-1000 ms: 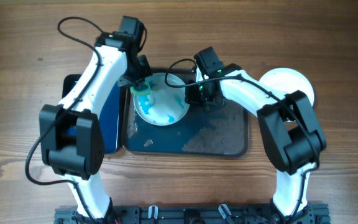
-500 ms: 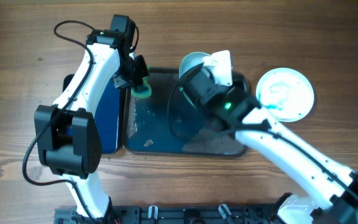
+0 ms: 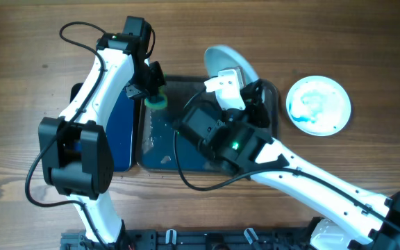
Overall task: Clean dirty plates on tray and stack at the side
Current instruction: 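Lift the last plate with the right gripper and stack it on the side plates, then lower the sponge into the blue dish with the left gripper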
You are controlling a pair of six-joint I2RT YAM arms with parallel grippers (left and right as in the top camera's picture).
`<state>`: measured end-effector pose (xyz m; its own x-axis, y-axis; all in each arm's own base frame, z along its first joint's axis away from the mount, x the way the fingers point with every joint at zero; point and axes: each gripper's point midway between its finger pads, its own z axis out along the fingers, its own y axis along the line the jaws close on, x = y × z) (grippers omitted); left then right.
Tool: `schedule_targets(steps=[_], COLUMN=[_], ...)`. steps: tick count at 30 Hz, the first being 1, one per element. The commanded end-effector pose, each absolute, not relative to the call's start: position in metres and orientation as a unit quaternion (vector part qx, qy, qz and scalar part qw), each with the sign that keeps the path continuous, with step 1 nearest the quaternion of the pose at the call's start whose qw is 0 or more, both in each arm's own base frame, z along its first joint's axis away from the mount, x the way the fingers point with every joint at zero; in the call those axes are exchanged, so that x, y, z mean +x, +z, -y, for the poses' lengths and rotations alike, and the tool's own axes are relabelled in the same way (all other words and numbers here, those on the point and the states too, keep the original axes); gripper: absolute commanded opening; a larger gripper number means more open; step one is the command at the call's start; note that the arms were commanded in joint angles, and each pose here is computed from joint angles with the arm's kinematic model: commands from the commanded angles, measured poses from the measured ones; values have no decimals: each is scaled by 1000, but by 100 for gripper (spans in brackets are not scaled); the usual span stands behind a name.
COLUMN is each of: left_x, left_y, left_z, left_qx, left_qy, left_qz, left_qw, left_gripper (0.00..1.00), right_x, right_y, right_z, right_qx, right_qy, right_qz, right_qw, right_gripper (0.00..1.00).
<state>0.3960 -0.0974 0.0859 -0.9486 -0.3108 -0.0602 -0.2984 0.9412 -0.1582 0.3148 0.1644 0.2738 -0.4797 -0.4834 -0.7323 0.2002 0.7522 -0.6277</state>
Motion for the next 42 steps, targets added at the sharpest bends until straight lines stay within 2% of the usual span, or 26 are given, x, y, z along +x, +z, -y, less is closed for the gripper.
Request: schedule_targets(steps=[1,4,7,8,10,13,18,21,23,24,26,28,31,34,37,41,42], left_x=[403,403,403,403,404,407,407,406,406,406,404,393,367,337,302,295,294], left_y=[93,93,93,93,93,94,94,94,94,94,93,104,145,156,126,64,50], left_z=[94,94,94,94,94,95,95,95,95,95,93,76,43,6,-30,-54,-57], left_qx=[-147,-147,-147,-147,-147,-147,-147,-147,-147,-147,-147,-156,-169,-132,-154,-232,-239], left_qy=[-71,-71,-72,-72,-72,-74,-74,-73,-73,-73,-69,-40,-12,28,72,70,69], left_qz=[-985,-985,-985,-985,-985,-984,-984,-984,-984,-984,-985,-985,-983,-990,-985,-970,-968], left_qw=[58,58,58,59,61,65,65,63,63,64,61,56,68,33,-39,-29,-24], left_gripper=[4,4,4,4,4,4,4,4,4,4,4,4,4,4,4,4,9], right_x=[312,326,349,357,364,344,309,304,304,312,331,346,368,376,379,380,380], right_y=[208,182,171,168,160,104,39,32,33,37,52,84,151,184,181,178,178], right_z=[-186,-163,-103,-63,2,87,111,125,128,119,98,95,73,8,-37,-46,-46], right_qx=[-117,-20,105,170,263,383,436,458,448,428,402,379,296,184,114,102,102], right_qy=[-151,-42,42,66,64,29,11,12,18,49,126,135,150,167,174,169,169], right_qz=[-909,-956,-968,-961,-942,-915,-899,-888,-893,-901,-904,-908,-919,-936,-947,-950,-950], right_qw=[370,288,224,207,197,121,35,40,42,48,68,116,212,249,246,243,243], right_gripper=[4,4,4,4,4,4,4,4,12,17,20,25,38,43,43,43,43])
